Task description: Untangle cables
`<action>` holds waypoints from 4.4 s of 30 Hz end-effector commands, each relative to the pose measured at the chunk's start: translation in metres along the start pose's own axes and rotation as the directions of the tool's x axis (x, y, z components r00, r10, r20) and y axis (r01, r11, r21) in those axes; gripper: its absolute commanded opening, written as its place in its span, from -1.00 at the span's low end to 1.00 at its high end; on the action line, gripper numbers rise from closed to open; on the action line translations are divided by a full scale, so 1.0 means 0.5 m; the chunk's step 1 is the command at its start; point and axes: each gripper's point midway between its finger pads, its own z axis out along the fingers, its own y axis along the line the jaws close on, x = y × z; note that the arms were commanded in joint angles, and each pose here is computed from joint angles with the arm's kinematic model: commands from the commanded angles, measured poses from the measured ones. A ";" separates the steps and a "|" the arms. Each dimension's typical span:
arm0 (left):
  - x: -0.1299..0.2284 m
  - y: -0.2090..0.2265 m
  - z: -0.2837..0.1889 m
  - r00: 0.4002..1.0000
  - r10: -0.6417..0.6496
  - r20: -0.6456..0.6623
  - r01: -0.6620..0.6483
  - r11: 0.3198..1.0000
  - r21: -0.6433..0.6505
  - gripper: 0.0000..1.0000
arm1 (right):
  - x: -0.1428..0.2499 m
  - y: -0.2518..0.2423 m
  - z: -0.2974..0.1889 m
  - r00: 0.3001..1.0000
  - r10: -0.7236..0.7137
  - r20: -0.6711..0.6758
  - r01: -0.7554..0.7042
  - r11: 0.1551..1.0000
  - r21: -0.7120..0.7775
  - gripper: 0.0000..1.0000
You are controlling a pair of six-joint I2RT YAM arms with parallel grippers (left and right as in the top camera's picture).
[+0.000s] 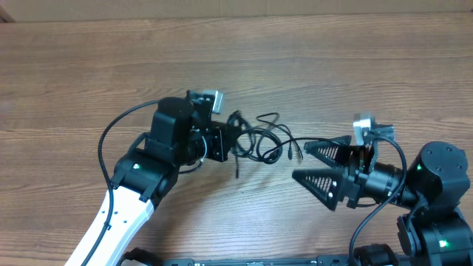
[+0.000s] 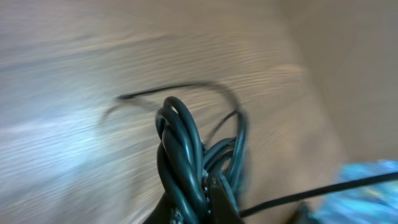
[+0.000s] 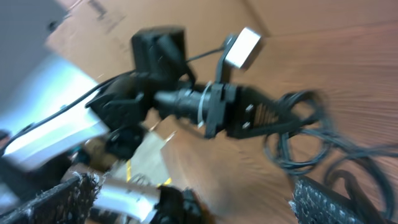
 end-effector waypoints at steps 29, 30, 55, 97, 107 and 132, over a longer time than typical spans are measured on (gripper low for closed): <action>-0.194 -0.131 -0.098 0.938 0.016 0.346 -0.140 0.931 0.336 -0.92 | 0.115 0.023 0.006 0.968 -0.113 -0.224 0.033 0.942 -0.333 1.00; -0.195 -0.133 -0.097 0.937 0.014 0.350 -0.138 0.933 0.333 -0.92 | 0.115 0.023 0.006 0.968 -0.113 -0.223 0.033 0.942 -0.334 1.00; 0.023 -0.246 -0.070 0.964 0.264 0.013 -0.226 0.796 0.562 -0.92 | -0.054 -0.083 0.045 0.986 -0.166 0.004 0.165 0.985 0.053 1.00; 0.048 -0.475 -0.242 0.501 0.770 0.395 -0.790 0.220 0.573 -0.92 | 0.035 0.107 -0.031 0.774 -0.597 -0.211 0.510 0.785 -0.352 -0.83; 0.002 -0.447 -0.228 0.603 0.739 0.299 -0.769 0.439 0.466 0.83 | 0.042 0.099 -0.033 0.775 -0.584 -0.242 0.498 0.799 -0.337 -0.92; -0.086 -0.312 -0.359 0.699 0.651 0.294 -0.669 0.742 -0.053 0.99 | -0.159 0.165 0.006 0.977 -0.173 -0.128 0.120 0.931 -0.346 -0.92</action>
